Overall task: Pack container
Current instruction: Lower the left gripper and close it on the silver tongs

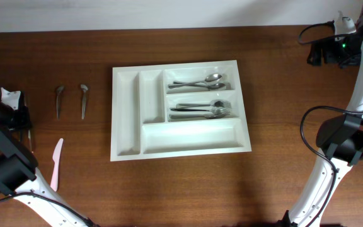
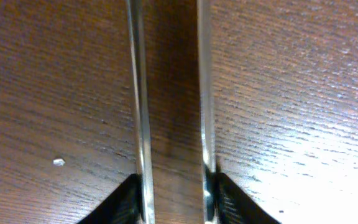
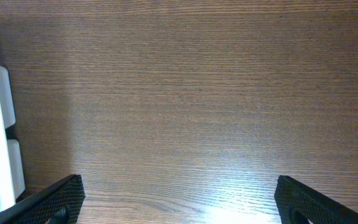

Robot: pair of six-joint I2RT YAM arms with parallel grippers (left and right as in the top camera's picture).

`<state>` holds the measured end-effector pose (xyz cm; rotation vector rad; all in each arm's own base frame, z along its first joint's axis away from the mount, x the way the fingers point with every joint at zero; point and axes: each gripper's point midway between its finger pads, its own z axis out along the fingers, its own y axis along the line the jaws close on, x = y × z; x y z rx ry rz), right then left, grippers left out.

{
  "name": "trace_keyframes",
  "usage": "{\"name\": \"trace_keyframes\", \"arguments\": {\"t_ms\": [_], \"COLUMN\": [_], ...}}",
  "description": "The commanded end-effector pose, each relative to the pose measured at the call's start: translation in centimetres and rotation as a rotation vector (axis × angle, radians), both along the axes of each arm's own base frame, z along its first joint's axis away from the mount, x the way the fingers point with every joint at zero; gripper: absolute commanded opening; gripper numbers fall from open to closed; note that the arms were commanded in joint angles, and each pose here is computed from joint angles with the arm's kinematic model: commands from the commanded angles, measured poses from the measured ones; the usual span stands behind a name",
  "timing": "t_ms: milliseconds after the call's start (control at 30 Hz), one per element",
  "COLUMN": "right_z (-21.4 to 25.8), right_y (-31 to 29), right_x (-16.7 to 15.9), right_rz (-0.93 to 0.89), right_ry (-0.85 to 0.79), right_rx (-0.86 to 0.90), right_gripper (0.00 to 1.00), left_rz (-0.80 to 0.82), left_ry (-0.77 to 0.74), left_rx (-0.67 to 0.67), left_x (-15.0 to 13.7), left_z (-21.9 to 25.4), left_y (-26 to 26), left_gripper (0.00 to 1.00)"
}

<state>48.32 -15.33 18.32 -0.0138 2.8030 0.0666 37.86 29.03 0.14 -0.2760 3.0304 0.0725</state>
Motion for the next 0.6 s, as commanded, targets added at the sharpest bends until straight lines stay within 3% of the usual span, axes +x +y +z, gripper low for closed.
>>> {"name": "trace_keyframes", "arguments": {"t_ms": [0,400,567], "right_z": [0.6,0.6,0.6], "right_y": [-0.2,-0.2,-0.2], "right_x": [-0.2,-0.2,-0.2], "right_rz": [-0.007,-0.007,-0.007], "right_ry": [-0.01,-0.01,-0.01], "right_rx": [-0.005,-0.005,-0.005], "right_gripper": [0.99,0.99,0.99], "left_rz": [0.005,0.017,0.035], "left_ry": [-0.026,-0.04,-0.047], "left_rx": [-0.004,0.005,0.003], "left_x": [0.5,0.9,1.6], "left_z": [0.0,0.1,0.5], "left_y": [0.4,0.6,0.0], "left_gripper": [0.3,0.02,0.02]}}
